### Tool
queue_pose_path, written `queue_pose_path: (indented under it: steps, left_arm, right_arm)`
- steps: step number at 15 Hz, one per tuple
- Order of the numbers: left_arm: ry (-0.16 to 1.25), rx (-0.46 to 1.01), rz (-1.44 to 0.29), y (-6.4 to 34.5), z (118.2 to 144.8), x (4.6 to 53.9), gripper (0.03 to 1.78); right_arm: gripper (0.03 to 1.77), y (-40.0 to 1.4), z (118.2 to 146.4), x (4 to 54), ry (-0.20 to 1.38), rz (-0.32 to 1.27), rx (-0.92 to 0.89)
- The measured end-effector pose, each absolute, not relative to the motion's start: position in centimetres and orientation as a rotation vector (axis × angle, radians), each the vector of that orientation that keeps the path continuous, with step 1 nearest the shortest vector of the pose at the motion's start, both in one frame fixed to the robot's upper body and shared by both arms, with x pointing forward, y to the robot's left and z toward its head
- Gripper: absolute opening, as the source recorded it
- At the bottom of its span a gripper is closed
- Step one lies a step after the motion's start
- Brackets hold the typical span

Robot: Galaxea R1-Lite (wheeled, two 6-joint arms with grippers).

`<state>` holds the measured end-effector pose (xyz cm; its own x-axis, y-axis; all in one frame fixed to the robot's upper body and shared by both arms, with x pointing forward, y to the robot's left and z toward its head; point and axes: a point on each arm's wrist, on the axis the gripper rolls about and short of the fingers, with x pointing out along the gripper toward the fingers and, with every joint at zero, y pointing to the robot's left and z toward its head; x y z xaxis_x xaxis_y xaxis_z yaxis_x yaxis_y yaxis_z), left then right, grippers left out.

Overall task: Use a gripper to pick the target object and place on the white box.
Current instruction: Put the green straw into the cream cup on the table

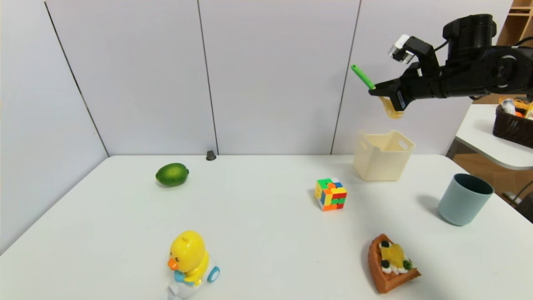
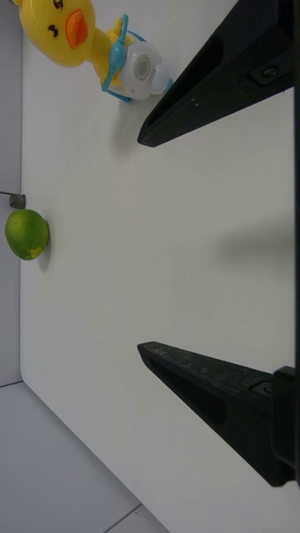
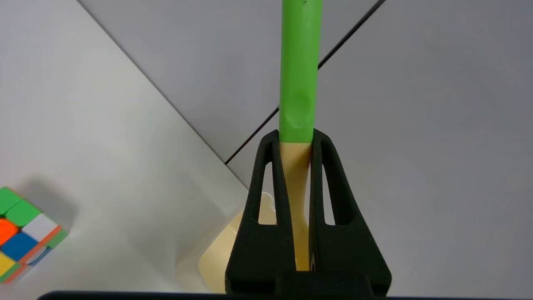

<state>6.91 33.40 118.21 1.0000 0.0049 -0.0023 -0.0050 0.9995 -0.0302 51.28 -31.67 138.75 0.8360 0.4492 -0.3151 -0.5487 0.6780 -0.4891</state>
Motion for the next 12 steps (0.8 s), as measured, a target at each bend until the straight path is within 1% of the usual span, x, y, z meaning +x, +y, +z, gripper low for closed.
queue_pose_path:
  steps: [12]
  left_arm:
    - [0.002, -0.03, 0.005, 33.4, 118.2, 6.9, 1.69]
  right_arm:
    - [0.15, -33.0, 131.4, 55.7, 0.311, 0.572, -0.565]
